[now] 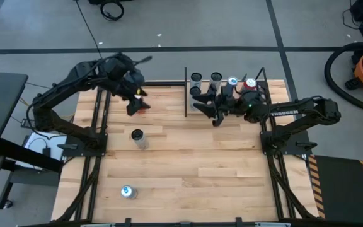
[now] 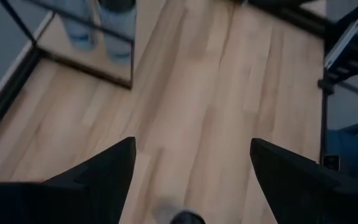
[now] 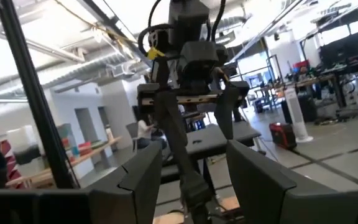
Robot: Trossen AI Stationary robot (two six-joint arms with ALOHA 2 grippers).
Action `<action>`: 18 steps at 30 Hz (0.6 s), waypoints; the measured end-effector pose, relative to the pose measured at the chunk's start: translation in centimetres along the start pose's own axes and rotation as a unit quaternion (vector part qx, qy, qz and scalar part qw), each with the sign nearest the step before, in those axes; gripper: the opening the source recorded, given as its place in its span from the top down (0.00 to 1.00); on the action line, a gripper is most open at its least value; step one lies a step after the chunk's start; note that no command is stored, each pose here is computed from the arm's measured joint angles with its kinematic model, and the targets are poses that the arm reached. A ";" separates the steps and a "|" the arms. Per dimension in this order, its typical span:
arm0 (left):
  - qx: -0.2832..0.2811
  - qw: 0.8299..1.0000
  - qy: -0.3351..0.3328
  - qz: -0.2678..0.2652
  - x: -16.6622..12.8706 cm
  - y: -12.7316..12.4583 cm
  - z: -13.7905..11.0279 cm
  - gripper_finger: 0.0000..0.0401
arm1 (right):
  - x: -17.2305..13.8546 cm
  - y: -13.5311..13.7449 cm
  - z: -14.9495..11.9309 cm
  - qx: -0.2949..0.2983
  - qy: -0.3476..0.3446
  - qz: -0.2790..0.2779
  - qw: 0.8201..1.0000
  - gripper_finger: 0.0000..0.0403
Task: Place canned beverage on shelf
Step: Put the white yellow soda can on the shelf aligned with the other yellow white soda can
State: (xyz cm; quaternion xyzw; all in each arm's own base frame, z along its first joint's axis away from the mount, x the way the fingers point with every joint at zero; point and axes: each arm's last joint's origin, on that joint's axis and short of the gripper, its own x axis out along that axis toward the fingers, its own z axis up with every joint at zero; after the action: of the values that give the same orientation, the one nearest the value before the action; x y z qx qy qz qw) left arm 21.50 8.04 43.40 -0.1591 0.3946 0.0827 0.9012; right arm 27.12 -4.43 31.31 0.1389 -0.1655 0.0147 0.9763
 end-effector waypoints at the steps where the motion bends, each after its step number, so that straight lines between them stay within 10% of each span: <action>1: 0.000 1.000 0.007 0.005 0.1 -0.3 -0.2 0.21 | 0.0 0.1 -0.1 0.001 0.002 0.002 1.000 0.53; 18: 0.015 0.997 0.066 0.046 3.8 -3.2 -6.6 0.21 | 0.1 1.6 -1.3 0.007 0.061 0.069 0.996 0.53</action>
State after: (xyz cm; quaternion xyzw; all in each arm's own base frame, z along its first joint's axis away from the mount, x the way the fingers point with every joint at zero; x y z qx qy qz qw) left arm 20.45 2.79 37.13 -0.1322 0.4617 0.1075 0.8705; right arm 27.51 -2.54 30.60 0.1326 -0.1151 0.0915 0.9802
